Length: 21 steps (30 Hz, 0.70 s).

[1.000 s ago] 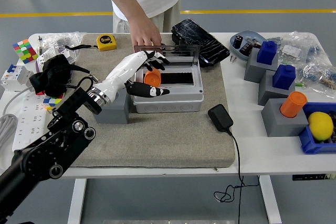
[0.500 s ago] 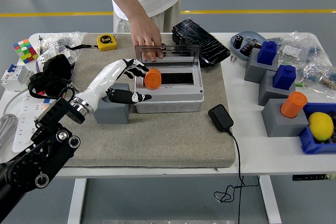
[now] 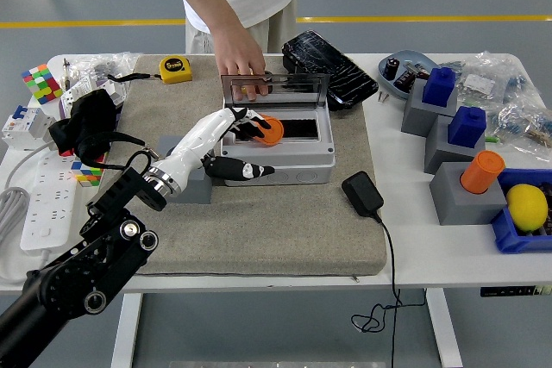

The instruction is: Fetch the battery,place it into the box,close the lid of the box

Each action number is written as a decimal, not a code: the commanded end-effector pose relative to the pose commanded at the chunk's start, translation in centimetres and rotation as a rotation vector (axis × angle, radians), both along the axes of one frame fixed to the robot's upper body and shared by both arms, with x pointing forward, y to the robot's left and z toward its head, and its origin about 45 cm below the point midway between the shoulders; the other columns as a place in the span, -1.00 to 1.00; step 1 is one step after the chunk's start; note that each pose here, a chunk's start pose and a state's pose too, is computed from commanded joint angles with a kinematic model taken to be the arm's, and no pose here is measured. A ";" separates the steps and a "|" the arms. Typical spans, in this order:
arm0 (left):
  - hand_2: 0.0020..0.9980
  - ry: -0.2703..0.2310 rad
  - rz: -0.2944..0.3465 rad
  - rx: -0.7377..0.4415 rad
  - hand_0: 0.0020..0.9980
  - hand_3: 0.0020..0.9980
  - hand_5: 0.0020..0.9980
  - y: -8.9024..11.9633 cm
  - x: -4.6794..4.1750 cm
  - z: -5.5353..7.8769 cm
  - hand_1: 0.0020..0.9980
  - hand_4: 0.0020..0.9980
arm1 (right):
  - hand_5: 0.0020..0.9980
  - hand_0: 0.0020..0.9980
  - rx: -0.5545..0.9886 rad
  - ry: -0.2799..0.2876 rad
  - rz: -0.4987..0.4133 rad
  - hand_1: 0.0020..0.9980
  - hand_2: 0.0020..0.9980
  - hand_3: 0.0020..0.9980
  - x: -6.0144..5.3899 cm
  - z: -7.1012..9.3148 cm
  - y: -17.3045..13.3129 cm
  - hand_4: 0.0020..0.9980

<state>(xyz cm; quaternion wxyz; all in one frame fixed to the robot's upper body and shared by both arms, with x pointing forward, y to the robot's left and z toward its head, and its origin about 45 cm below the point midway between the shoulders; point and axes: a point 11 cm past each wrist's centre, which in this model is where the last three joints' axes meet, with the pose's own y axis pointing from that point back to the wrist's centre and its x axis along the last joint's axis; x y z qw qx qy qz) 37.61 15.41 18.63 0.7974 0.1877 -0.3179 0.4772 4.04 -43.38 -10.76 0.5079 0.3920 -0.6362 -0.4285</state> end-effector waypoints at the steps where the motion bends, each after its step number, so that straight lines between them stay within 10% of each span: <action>1: 0.15 -0.005 -0.012 -0.011 -0.06 0.24 -0.54 -0.8 0.05 0.2 0.18 1.00 | 0.01 0.28 0.000 0.001 0.000 0.28 0.34 0.12 0.0 0.0 0.0 0.94; 11: 0.15 -0.029 -0.089 0.011 -0.07 0.24 -0.54 -4.0 0.74 1.0 0.17 1.00 | 0.02 0.28 -0.001 0.003 0.009 0.28 0.34 0.12 0.1 0.0 0.0 0.94; 21: 0.28 -0.142 -0.055 0.006 0.04 0.40 -0.51 -3.3 3.05 5.2 0.31 1.00 | 0.02 0.28 -0.002 -0.001 0.006 0.28 0.34 0.12 0.2 0.1 -0.1 0.94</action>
